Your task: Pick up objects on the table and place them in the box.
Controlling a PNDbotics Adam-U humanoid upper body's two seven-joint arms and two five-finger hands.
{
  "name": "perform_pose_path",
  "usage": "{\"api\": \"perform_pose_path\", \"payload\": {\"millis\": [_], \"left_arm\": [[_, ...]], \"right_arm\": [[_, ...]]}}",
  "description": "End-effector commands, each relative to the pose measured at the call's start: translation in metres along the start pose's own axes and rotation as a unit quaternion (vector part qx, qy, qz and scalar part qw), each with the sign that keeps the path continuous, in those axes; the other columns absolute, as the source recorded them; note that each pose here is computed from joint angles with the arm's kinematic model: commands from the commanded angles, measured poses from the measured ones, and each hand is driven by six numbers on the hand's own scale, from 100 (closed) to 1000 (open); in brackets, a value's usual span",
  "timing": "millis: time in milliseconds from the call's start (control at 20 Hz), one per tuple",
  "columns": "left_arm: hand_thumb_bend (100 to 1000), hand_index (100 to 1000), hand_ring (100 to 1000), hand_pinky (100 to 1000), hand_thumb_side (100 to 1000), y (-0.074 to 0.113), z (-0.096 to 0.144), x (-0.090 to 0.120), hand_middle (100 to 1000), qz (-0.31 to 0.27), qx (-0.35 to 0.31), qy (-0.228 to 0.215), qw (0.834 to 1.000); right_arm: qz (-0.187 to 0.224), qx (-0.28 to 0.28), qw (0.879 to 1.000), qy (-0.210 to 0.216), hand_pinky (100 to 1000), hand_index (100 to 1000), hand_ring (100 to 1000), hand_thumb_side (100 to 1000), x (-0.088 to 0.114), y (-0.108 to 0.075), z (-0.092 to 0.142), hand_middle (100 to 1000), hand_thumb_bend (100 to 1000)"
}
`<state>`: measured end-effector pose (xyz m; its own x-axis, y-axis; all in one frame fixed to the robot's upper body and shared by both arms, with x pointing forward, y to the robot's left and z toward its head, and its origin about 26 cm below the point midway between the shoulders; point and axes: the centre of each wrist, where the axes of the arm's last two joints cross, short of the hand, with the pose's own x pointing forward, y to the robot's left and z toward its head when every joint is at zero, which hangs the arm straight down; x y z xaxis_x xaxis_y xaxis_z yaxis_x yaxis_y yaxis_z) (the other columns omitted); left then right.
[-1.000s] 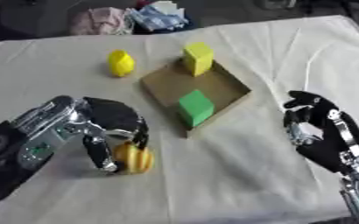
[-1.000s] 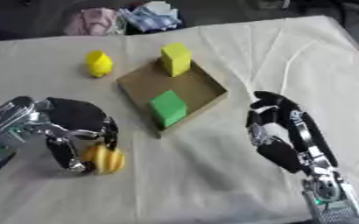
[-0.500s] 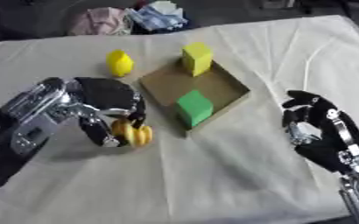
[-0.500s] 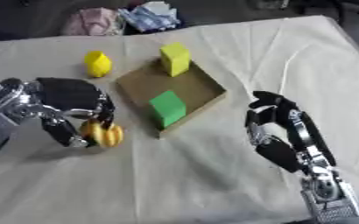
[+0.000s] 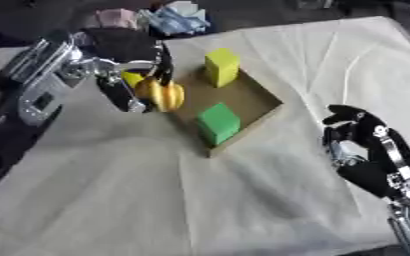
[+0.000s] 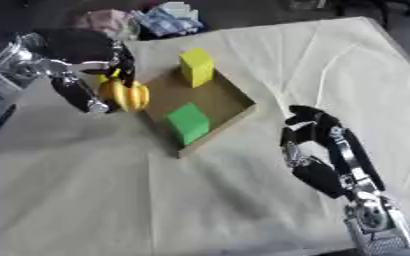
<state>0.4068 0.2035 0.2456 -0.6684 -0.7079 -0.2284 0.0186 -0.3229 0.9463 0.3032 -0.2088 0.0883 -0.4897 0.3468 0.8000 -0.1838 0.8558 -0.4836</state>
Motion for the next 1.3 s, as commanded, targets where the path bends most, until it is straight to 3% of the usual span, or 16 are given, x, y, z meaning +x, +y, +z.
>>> {"api": "perform_pose_path", "payload": {"millis": [50,400,700,950,1300], "left_arm": [[349,639,497,554,118,0.005,-0.016,-0.002,523,0.0,0.014,0.015,1.0],[388,712,556,619,216,-0.027,-0.048,-0.004,596,-0.001,-0.039,0.022,0.999],[412,797,599,657,251,-0.049,-0.059,-0.006,654,-0.011,-0.045,0.022,0.999],[478,868,656,696,360,-0.043,-0.059,-0.006,741,-0.012,-0.006,0.028,1.0],[464,875,682,717,431,-0.022,-0.054,0.0,766,0.01,0.091,0.046,0.995]], "right_arm": [[0.001,0.006,1.0,-0.01,600,827,571,383,0.004,-0.002,-0.002,651,100],[-0.003,0.01,1.0,-0.011,600,827,571,380,0.004,0.0,-0.003,651,100],[-0.004,0.01,1.0,-0.011,600,826,571,378,0.004,0.0,-0.003,651,100],[-0.004,0.009,1.0,-0.01,600,824,571,378,0.004,0.0,-0.002,650,100],[-0.005,0.01,1.0,-0.01,599,819,571,379,0.004,0.001,-0.003,648,100]]}}
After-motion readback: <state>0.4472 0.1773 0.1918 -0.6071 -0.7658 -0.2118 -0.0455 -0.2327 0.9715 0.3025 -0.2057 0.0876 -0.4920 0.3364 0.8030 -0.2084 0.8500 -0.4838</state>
